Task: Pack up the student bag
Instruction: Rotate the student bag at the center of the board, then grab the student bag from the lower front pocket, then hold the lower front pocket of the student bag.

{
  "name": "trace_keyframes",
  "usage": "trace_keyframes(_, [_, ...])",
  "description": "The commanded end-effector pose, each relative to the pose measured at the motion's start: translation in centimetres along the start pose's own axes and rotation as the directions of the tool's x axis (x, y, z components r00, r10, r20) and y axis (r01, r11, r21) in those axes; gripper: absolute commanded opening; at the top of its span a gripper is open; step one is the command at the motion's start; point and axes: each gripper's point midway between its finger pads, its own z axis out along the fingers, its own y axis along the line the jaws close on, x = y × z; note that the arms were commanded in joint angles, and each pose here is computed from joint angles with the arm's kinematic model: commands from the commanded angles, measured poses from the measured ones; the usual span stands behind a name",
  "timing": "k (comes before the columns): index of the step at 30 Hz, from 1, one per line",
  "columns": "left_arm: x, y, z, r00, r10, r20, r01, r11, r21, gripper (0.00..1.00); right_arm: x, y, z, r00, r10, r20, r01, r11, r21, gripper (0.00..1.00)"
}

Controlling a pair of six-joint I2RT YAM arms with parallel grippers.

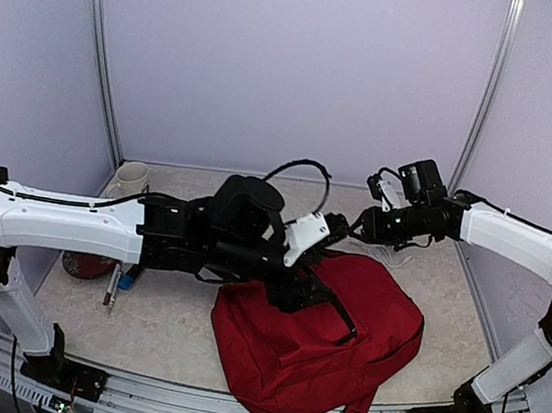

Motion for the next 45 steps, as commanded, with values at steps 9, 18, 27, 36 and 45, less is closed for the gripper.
trace_keyframes(9, [3.6,-7.5,6.2,0.973,0.089,-0.211,-0.063,0.990,0.128,0.68,6.3,-0.9,-2.6,0.997,0.055,-0.049,-0.054,0.998,0.023,0.37])
trace_keyframes(18, [5.5,-8.1,7.5,0.963,0.041,-0.266,0.001,0.988,0.153,0.21,6.1,-1.5,-3.9,0.999,0.036,-0.018,-0.035,0.998,0.061,0.37])
trace_keyframes(27, [4.4,-6.6,7.4,0.969,0.045,-0.242,-0.027,0.997,0.078,0.00,6.7,-0.7,-4.0,0.999,0.030,-0.036,-0.030,0.999,0.015,0.37])
trace_keyframes(36, [2.1,-2.9,5.7,0.987,0.051,-0.155,-0.063,0.995,-0.073,0.00,9.9,6.9,-6.8,0.991,-0.097,-0.098,0.062,0.950,-0.307,0.40])
trace_keyframes(45, [2.0,-1.7,4.5,0.994,0.022,-0.105,-0.029,0.997,-0.070,0.00,13.3,7.8,-9.2,0.993,-0.076,-0.086,0.044,0.942,-0.333,0.43])
